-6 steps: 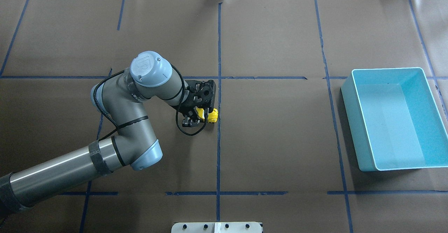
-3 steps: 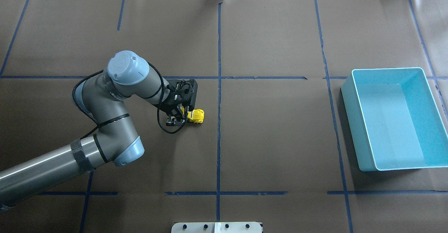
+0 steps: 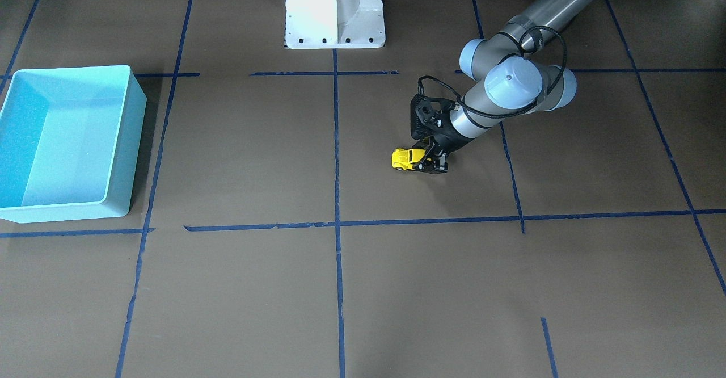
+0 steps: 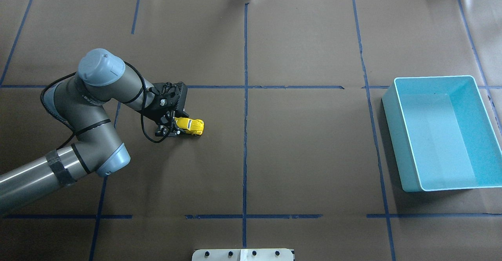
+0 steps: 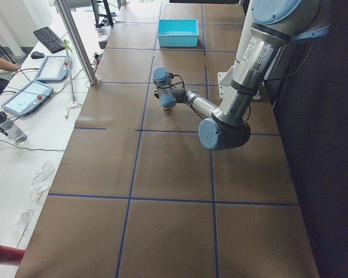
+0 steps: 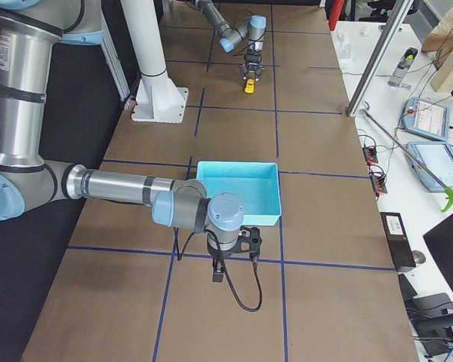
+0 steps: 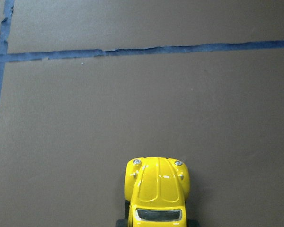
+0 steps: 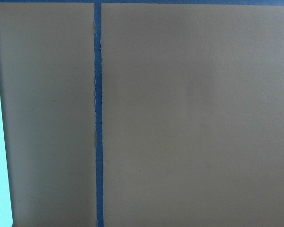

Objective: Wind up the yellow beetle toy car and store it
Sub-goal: 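Release the car with the left gripper so it drives toward the bin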

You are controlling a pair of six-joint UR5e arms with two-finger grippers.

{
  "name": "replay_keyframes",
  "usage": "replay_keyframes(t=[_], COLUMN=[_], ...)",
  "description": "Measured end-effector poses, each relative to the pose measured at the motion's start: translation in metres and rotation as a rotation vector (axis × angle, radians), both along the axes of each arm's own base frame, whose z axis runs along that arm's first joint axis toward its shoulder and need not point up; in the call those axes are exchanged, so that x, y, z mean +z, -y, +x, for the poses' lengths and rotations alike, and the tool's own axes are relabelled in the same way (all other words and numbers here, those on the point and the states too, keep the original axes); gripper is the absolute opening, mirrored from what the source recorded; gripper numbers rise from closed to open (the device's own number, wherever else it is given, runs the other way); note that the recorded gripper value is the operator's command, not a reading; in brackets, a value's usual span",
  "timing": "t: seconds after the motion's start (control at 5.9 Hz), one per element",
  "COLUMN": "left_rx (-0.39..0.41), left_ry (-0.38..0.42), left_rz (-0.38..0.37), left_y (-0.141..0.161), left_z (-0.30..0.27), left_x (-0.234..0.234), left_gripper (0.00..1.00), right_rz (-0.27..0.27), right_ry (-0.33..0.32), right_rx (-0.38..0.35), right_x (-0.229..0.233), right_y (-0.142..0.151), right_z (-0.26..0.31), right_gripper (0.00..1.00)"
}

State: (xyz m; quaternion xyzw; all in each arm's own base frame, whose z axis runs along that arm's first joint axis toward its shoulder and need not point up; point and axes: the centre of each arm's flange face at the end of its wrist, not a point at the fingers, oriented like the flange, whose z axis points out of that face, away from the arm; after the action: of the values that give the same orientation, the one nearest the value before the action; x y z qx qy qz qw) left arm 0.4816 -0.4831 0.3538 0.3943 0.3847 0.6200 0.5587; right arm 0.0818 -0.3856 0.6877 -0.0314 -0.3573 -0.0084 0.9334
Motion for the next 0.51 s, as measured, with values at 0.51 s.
replay_keyframes(t=[0.51], left_rx=[-0.011], left_ry=[-0.01], left_rz=[0.002], left_y=[-0.0037], left_z=[-0.0165], left_x=[0.0048], left_gripper=[1.0], right_rz=[0.0], right_ry=[0.0], right_rx=[0.0], right_x=[-0.0001], right_y=[-0.0002], right_z=[0.0], right_gripper=[1.0])
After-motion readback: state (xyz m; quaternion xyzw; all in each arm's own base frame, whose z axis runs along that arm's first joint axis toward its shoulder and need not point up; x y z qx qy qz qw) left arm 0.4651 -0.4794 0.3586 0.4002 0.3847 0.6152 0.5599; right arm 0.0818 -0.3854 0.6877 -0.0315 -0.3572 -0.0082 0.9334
